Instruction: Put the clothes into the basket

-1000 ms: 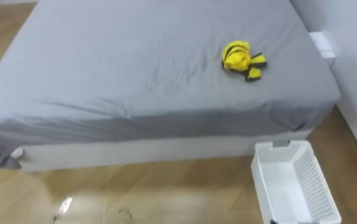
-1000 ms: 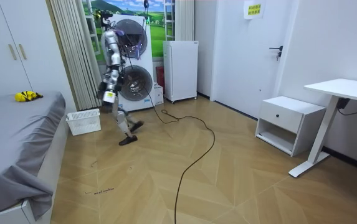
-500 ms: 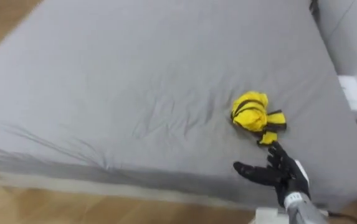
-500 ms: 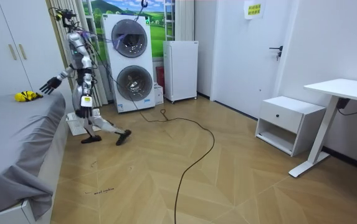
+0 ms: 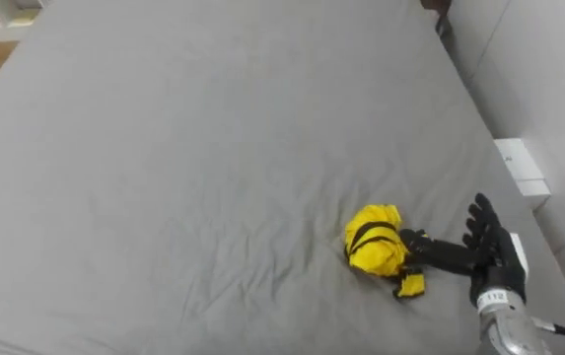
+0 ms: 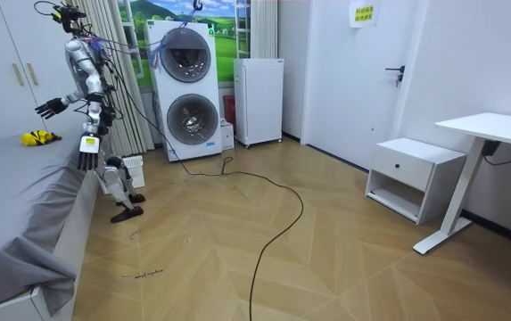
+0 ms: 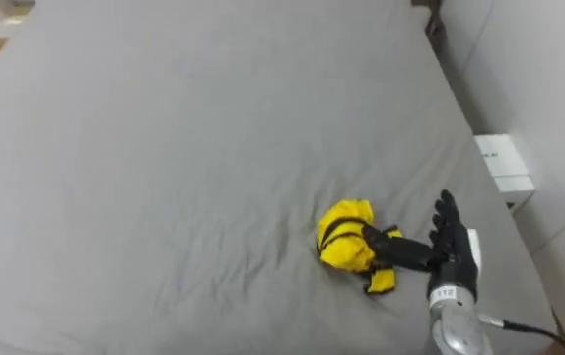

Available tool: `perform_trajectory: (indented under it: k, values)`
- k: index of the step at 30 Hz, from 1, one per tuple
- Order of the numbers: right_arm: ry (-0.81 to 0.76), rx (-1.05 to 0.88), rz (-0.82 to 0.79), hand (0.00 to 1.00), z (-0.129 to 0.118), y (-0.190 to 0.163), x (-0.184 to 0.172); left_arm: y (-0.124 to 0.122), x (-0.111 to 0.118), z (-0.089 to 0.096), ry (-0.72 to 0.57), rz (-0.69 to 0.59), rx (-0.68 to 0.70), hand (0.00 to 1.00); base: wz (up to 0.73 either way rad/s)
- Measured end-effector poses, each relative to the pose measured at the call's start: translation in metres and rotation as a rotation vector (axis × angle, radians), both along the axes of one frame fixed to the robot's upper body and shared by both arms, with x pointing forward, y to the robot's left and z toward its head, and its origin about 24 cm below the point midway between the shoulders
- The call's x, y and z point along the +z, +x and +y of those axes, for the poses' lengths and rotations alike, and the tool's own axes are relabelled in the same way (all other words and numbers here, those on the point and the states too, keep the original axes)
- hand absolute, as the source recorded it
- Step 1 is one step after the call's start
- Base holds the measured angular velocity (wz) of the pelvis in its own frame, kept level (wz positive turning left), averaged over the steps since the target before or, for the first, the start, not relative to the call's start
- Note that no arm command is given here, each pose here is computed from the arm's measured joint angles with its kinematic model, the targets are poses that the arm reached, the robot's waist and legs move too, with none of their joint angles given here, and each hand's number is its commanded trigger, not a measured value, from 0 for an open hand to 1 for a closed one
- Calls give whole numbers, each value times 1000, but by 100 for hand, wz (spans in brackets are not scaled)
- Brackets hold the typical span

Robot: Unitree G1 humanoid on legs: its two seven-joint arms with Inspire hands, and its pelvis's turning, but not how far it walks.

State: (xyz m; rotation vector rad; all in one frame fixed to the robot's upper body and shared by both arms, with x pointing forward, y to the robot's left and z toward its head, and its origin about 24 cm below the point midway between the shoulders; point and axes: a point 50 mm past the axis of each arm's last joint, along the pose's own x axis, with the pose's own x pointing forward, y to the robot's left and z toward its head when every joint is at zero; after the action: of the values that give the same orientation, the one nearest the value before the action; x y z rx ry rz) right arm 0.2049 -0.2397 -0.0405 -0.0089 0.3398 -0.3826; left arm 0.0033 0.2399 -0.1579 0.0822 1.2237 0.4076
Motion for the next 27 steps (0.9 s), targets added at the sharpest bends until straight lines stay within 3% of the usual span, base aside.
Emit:
perform_trajectory:
  k: [6, 12, 20, 27]
  values:
    - [-56, 16, -40, 0, 3, 6, 12, 23, 0, -1, -11, -23, -11, 0, -1]
    - [-73, -2, 28, 0, 3, 10, 3, 34, -1, -2, -13, -10, -14, 0, 14]
    - [-86, 106, 114, 0, 25, 43, -8, 51, -1, -6, -24, -31, -65, 0, 13]
    - [-95, 118, 215, 0, 24, 55, -19, 58, -3, -7, -38, -9, -74, 0, 25]
